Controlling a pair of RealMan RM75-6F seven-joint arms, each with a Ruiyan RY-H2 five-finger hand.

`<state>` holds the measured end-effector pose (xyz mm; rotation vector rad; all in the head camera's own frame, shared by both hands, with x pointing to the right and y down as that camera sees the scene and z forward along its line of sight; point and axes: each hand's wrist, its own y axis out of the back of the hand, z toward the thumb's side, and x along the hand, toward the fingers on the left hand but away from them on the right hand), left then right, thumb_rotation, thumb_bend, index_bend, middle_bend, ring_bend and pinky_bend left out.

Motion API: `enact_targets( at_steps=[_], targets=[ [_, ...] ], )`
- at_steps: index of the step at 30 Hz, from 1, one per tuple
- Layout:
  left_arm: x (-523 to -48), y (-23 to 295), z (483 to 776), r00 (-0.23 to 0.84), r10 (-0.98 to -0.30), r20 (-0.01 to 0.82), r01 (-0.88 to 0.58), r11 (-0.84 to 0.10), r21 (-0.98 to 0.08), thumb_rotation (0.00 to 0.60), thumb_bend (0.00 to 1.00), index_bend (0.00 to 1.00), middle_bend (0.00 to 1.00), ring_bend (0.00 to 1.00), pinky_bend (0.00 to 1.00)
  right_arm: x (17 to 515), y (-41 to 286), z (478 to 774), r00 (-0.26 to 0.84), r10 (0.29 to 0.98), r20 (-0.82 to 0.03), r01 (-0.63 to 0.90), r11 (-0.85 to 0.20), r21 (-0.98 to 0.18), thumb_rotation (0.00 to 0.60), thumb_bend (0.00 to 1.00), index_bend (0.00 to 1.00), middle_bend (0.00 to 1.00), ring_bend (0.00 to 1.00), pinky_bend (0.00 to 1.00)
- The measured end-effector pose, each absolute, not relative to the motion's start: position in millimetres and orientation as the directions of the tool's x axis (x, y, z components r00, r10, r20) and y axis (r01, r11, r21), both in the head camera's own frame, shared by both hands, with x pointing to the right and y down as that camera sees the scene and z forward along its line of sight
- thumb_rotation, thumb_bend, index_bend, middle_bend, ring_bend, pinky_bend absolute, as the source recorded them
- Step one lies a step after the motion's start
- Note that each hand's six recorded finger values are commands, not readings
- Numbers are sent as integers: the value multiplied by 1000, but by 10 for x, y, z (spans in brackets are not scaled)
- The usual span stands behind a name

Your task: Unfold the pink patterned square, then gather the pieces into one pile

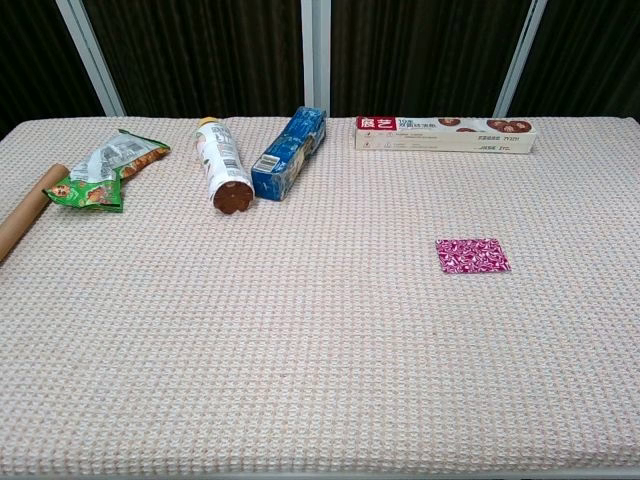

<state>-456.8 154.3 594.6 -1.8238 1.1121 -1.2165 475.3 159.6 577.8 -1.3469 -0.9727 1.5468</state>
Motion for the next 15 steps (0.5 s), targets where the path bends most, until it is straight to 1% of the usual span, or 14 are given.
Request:
enact_targets(
  at_steps=[3, 5, 6, 7, 8, 9, 13, 15],
  targets=[
    [-4543, 1537, 5936, 210, -908, 362, -284, -411, -866, 600, 3, 230, 226, 165, 264, 4713, 1605, 5774, -54, 938, -343, -92, -347, -933, 276, 53, 56, 151, 83, 369],
    [-4536, 1523, 5920, 213, -910, 356, -281, -405, -870, 600, 3, 230, 226, 165, 264, 4676, 1593, 5761, -42, 938, -344, -83, -346, -935, 278, 54, 59, 208, 137, 371],
    [-4537, 1521, 5918, 211, -911, 354, -283, -404, -870, 600, 3, 230, 226, 165, 264, 4658, 1581, 5759, -35, 939, -342, -81, -344, -935, 280, 53, 66, 274, 196, 396],
    [-4545, 1524, 5922, 206, -912, 355, -285, -403, -869, 600, 3, 230, 226, 165, 264, 4641, 1572, 5762, -29, 939, -343, -81, -344, -935, 293, 57, 78, 361, 273, 448],
    [-4554, 1532, 5930, 201, -912, 359, -287, -405, -868, 600, 3, 230, 225, 165, 264, 4624, 1566, 5773, -22, 937, -348, -82, -349, -934, 309, 58, 91, 438, 340, 510],
    [-4565, 1544, 5942, 196, -911, 364, -286, -408, -867, 600, 3, 230, 226, 165, 264, 4609, 1565, 5787, -16, 934, -356, -85, -356, -931, 335, 64, 108, 525, 420, 591],
    [-4609, 1570, 5966, 187, -911, 367, -252, -406, -879, 600, 7, 230, 226, 165, 264, 4495, 1546, 5888, 36, 909, -415, -110, -409, -906, 403, 95, 166, 800, 677, 828],
    [-4632, 1571, 5972, 185, -914, 362, -215, -397, -892, 600, 9, 230, 226, 165, 264, 4403, 1510, 5961, 76, 890, -449, -141, -437, -889, 417, 97, 171, 899, 780, 898]
  ],
)
